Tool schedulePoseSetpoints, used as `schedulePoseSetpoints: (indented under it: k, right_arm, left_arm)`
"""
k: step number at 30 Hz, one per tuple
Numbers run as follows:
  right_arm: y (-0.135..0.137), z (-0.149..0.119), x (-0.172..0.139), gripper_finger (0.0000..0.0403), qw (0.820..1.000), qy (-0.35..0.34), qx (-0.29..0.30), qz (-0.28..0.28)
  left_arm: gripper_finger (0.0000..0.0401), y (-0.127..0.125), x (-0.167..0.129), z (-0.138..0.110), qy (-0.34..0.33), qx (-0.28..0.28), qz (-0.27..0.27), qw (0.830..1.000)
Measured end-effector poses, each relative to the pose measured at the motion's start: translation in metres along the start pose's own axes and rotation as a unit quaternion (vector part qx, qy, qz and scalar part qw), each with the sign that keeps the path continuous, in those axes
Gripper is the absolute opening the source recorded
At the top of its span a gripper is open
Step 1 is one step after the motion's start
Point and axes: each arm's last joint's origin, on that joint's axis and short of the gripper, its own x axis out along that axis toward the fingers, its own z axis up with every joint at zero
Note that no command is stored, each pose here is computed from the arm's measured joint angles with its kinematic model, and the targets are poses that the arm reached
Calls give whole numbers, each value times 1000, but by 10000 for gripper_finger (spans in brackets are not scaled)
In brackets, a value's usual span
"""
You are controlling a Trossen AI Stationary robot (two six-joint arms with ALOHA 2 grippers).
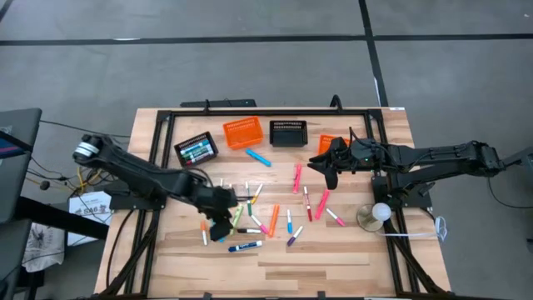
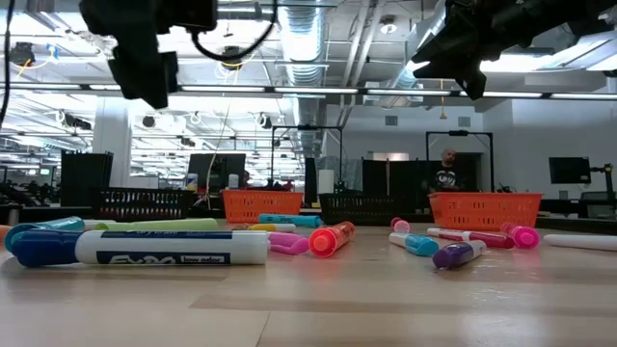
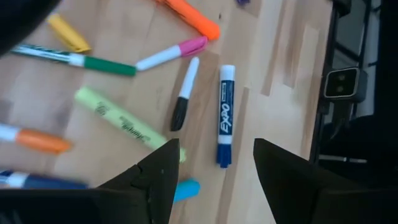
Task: Pick & Place Markers
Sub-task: Put the large blue marker pen into the left black bin
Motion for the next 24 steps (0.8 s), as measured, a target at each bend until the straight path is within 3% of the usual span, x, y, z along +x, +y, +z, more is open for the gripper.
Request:
schedulePoseSetpoints:
  k: [11,24]
  right_arm:
    - [0,0,0,102,1000,2,0,-1]
    - [-1,-3,0,102,1000,17,-1,-7]
  left_arm:
    - [205,-26,54,13,40,-23,41,998]
    - [205,-48,81,13,40,-26,62,997]
